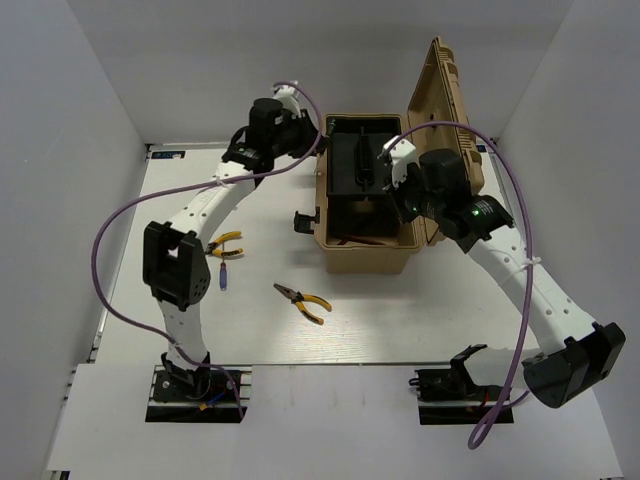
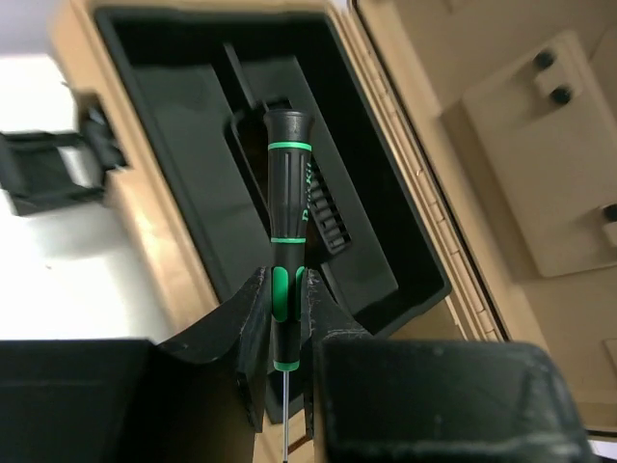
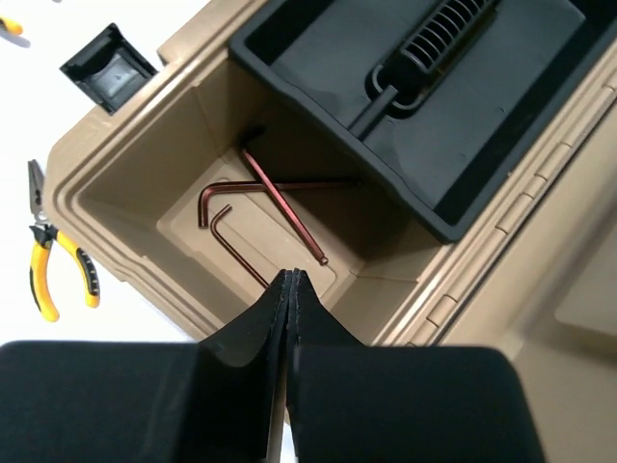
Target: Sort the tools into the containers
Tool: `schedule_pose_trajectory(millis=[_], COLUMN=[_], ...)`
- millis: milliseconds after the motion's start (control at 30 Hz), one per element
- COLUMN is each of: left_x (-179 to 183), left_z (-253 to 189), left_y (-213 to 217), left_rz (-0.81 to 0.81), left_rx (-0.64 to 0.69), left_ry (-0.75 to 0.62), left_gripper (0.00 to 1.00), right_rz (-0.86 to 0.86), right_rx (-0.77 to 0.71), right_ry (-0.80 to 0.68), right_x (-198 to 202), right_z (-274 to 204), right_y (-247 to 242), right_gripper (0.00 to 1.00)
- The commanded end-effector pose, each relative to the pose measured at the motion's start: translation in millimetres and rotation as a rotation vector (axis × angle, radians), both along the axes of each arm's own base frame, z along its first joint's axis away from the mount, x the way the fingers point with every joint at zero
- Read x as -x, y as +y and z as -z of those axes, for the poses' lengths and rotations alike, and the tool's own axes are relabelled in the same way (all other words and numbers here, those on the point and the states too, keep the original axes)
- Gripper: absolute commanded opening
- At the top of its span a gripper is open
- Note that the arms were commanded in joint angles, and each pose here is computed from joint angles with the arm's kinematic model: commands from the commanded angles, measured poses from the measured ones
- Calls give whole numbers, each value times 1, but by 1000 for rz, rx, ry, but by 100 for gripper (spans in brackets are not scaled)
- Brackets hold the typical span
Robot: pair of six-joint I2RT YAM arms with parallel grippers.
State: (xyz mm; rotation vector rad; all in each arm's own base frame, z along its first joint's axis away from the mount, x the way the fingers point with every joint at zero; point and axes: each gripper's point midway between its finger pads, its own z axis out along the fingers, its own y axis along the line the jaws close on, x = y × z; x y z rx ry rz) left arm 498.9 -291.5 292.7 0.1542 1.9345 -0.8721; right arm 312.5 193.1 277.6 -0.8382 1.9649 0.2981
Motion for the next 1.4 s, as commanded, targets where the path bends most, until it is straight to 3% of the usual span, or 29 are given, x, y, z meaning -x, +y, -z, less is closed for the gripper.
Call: schedule_pose_trajectory(millis=[0, 167, 367, 667, 767, 800, 933, 1000, 1133, 1167, 1200, 1267, 1300, 1333, 1367], left_x=[2, -11, -26, -39, -42, -43, -43, -40, -30, -21, -16, 1, 19, 29, 38], left_z=[-23, -5, 18, 40, 52, 48, 45, 39, -11, -37, -42, -57, -89, -70, -70], left_y=[-17, -48, -53, -69, -68, -69, -68, -73, -61, -52, -44, -33, -15, -3, 13], left_rz=[-6, -41, -172, -241, -247, -247, -240, -227, -225, -226, -234, -216, -237, -243, -265], left_rx=[38, 62, 50, 12, -18, -12, -27, -29, -77, -78, -110, -183, -180, -240, -286], left_ry=[-32, 31, 111, 120, 136, 129, 117, 101, -29, -79, -97, -148, -197, -166, -180], left_gripper=[0, 0, 0, 0, 25, 38, 60, 61, 61, 61, 60, 41, 28, 17, 6], right_rz=[49, 60, 64, 56, 55, 58, 45, 42, -59, -87, -113, -227, -261, -272, -255], right_rx=[-38, -49, -52, -68, -71, -70, -73, -74, -85, -85, -75, -81, -90, -90, -80], right_ry=[-80, -78, -71, -63, -65, -66, -66, -63, -53, -46, -17, 18, 36, 47, 41], right_x=[-6, -7, -6, 0, 2, 2, 4, 4, 16, 20, 26, 38, 43, 43, 40], right_z=[-28, -28, -26, -25, -26, -26, -26, -26, -27, -26, -21, -16, -15, -12, -13], right_y=[-6, -8, -9, -9, -9, -10, -9, -10, 1, 4, 5, 18, 23, 25, 24], right_gripper=[0, 0, 0, 0, 0, 0, 0, 0, 3, 18, 27, 43, 43, 36, 13])
